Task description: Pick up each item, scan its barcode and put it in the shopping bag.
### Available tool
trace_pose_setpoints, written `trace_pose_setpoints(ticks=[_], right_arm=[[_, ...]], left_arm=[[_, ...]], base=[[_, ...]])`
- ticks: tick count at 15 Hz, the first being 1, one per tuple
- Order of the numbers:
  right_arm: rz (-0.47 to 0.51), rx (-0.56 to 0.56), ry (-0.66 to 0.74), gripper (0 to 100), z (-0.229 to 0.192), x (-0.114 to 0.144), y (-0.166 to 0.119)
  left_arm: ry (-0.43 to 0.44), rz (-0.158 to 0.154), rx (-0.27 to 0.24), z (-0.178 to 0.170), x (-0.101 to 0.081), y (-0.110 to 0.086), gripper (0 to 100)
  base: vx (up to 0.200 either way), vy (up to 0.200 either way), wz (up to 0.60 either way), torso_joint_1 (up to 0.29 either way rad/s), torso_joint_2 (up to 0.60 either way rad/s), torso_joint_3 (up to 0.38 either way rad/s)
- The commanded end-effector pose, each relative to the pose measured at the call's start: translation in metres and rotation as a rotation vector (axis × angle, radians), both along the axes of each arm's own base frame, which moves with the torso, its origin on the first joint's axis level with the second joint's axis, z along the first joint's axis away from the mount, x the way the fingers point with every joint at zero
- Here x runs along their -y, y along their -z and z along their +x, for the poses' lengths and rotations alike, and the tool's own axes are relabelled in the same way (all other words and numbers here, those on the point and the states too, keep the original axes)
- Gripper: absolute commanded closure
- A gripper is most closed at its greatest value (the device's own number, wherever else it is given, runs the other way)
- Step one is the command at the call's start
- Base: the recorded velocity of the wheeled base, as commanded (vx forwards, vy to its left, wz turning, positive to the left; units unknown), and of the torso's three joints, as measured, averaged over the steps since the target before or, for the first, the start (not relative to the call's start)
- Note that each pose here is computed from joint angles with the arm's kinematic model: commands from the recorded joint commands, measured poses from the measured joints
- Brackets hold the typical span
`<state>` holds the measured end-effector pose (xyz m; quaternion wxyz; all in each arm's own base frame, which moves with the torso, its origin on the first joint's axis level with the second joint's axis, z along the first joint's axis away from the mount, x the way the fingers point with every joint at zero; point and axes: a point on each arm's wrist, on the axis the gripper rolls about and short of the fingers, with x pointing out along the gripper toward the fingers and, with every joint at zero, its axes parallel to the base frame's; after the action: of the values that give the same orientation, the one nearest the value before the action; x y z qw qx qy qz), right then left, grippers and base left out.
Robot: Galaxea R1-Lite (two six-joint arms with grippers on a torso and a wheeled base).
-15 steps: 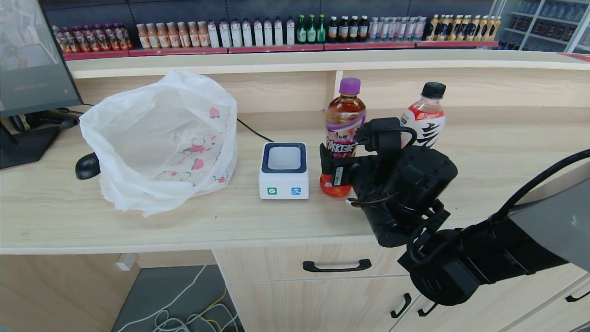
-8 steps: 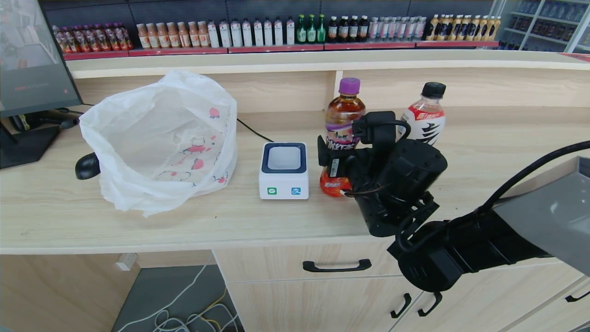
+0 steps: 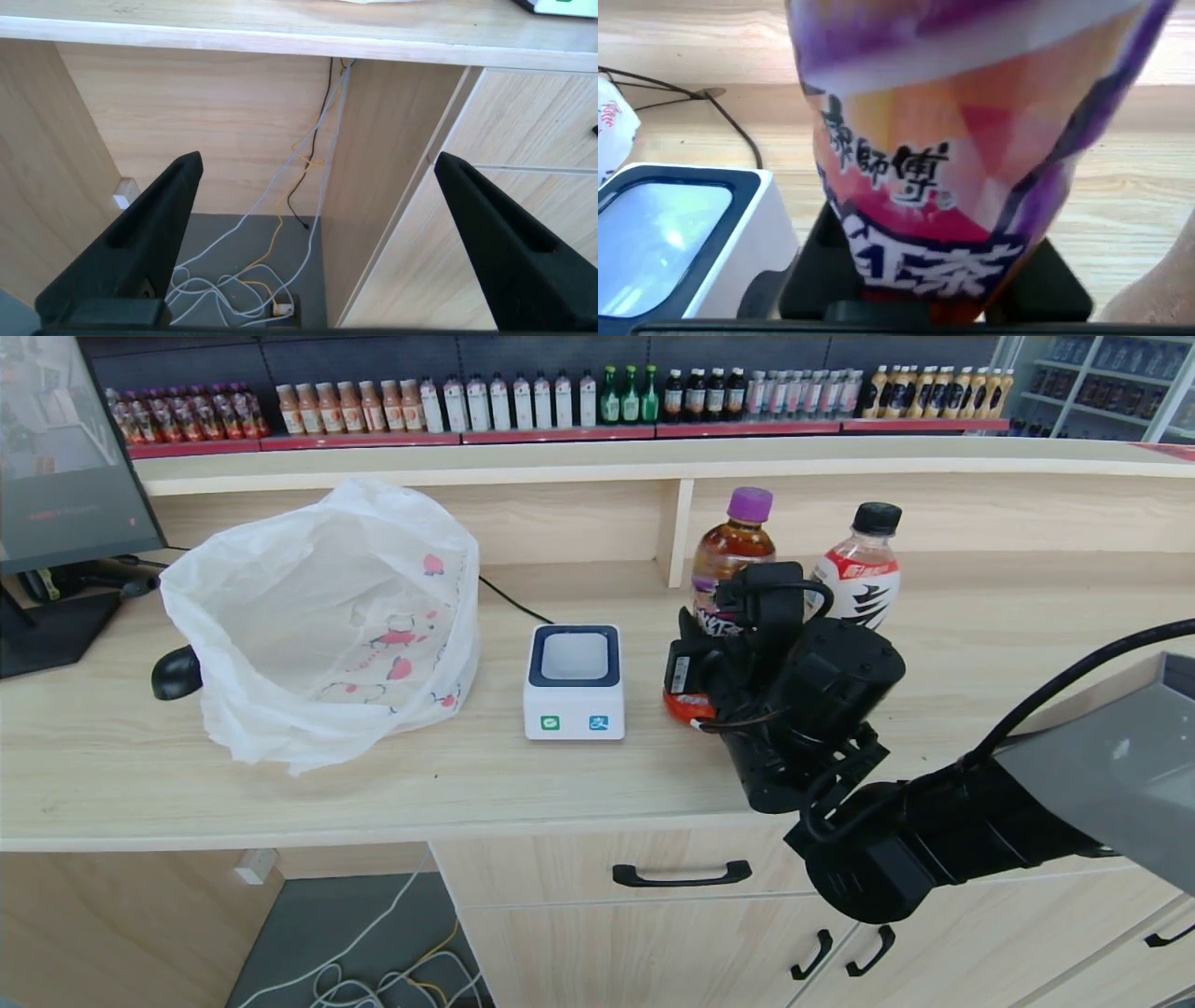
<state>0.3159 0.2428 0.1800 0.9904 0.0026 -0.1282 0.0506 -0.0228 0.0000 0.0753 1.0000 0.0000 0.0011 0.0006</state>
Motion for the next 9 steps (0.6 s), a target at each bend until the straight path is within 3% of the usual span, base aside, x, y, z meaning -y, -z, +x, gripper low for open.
trace_pose_setpoints(ticks=[1, 9], right_arm=[[0.004, 0.006, -0.001, 100, -0.001, 0.001, -0.003], [0.027, 0.039, -0.006, 100, -0.019, 0.012, -0.026]], left_arm=[[0.000, 0.000, 0.001, 0.000, 0.000, 0.000, 0], [0.000, 0.000, 0.001, 0.000, 0.000, 0.000, 0]], base=[[0.000, 0.000, 0.00, 0.000, 0.00, 0.000], [0.000, 0.000, 0.00, 0.000, 0.00, 0.000]])
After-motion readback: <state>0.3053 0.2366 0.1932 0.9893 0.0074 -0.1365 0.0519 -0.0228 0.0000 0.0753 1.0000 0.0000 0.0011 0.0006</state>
